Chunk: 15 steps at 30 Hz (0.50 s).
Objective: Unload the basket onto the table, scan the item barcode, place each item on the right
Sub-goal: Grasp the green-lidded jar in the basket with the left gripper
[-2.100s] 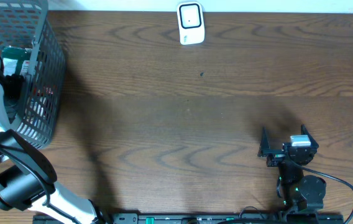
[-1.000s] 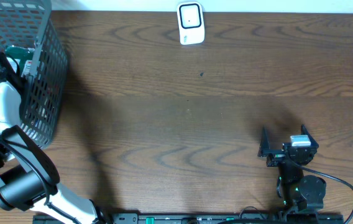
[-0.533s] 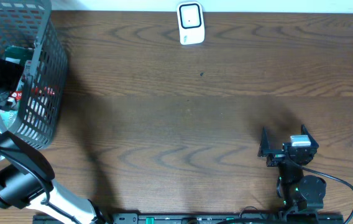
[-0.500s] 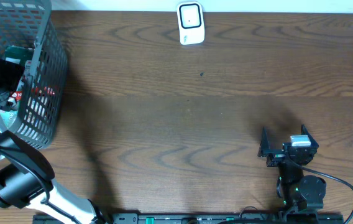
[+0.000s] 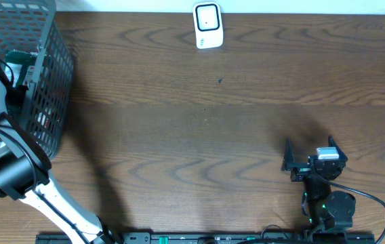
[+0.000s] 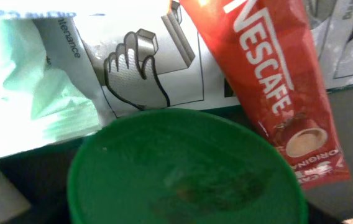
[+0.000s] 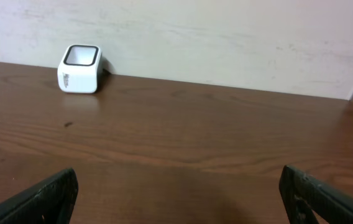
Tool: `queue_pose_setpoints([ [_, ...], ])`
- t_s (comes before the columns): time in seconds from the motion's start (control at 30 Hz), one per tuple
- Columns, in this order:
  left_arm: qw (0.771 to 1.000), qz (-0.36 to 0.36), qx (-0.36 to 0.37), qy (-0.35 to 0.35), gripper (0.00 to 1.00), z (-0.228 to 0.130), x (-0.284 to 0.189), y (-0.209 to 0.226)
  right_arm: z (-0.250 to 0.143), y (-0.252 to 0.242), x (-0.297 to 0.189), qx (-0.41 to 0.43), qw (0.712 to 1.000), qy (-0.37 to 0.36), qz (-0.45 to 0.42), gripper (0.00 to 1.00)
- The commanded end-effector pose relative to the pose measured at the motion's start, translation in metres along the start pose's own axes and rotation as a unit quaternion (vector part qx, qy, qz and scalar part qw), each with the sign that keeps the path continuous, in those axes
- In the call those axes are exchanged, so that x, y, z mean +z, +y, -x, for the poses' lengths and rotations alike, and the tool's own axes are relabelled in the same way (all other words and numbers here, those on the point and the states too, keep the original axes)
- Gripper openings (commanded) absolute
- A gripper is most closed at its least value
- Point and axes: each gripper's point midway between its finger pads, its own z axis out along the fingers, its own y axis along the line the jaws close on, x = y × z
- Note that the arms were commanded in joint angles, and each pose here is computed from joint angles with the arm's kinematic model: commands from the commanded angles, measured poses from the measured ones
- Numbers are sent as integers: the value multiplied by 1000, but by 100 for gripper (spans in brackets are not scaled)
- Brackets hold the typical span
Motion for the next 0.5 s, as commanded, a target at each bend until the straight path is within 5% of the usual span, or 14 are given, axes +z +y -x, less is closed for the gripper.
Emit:
queue_pose_setpoints([
  [0.0,1000,-6,7,-3,65,-1,-6,-2,-2,-5,0,-2,1000,3,-10,99],
  [0.47,982,-76,22,-172,57,17,-146,-15,-2,-5,0,-2,1000,3,-10,99],
])
